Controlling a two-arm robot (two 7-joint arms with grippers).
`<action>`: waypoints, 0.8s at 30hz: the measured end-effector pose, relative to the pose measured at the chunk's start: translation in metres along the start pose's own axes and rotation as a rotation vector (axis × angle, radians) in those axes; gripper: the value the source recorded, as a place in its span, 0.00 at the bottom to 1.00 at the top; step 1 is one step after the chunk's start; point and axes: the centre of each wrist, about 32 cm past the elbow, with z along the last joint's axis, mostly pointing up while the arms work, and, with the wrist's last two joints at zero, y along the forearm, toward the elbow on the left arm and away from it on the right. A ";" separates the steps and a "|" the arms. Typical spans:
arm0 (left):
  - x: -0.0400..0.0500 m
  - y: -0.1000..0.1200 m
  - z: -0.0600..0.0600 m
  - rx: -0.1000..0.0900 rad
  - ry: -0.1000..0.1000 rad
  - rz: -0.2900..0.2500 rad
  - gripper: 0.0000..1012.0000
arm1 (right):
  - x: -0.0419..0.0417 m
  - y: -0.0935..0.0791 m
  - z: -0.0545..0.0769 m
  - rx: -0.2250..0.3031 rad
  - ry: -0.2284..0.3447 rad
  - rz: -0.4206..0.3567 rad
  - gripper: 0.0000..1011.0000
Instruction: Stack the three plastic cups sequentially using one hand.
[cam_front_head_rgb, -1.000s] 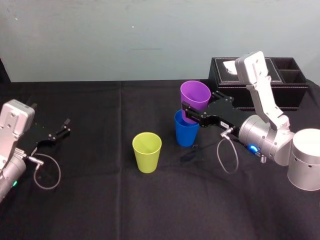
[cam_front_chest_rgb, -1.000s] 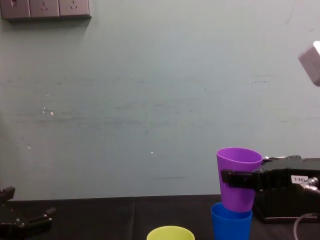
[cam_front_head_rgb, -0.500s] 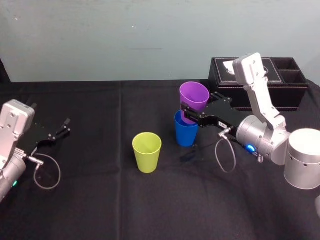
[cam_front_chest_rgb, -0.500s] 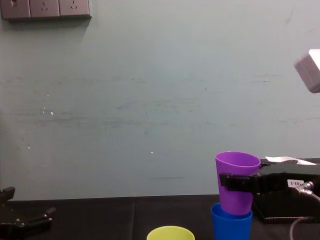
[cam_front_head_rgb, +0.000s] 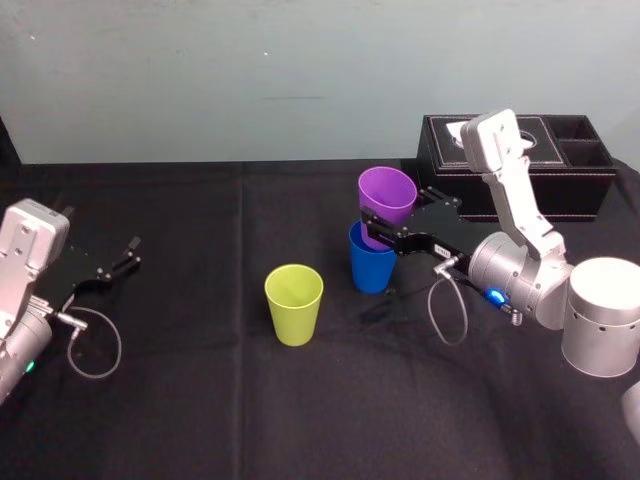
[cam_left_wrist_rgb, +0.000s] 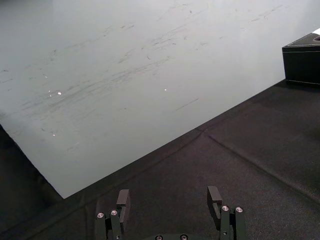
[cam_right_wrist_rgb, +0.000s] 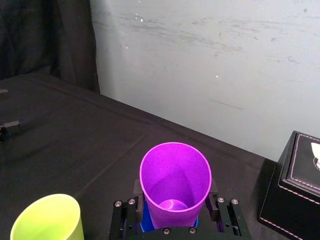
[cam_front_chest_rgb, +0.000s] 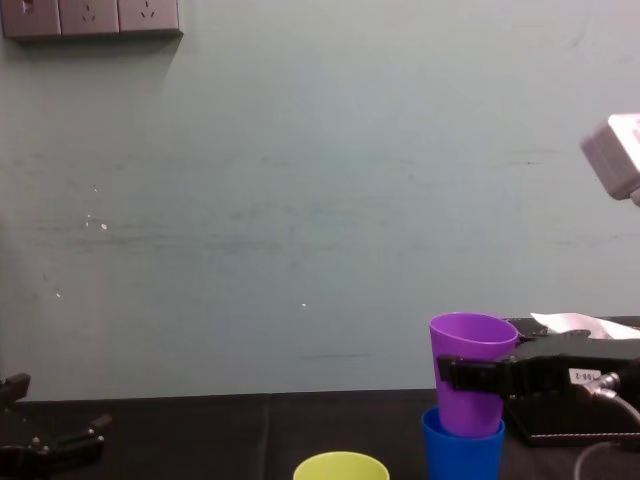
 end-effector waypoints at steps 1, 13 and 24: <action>0.0000 0.000 0.000 0.000 0.000 0.000 1.00 | -0.0002 0.001 -0.001 -0.003 0.001 0.001 0.72; 0.0000 0.000 0.000 0.000 0.000 0.000 1.00 | 0.0005 0.009 -0.008 -0.018 0.003 0.006 0.72; 0.0000 0.000 0.000 0.000 0.000 0.000 1.00 | 0.0004 0.010 -0.009 -0.019 0.001 0.008 0.72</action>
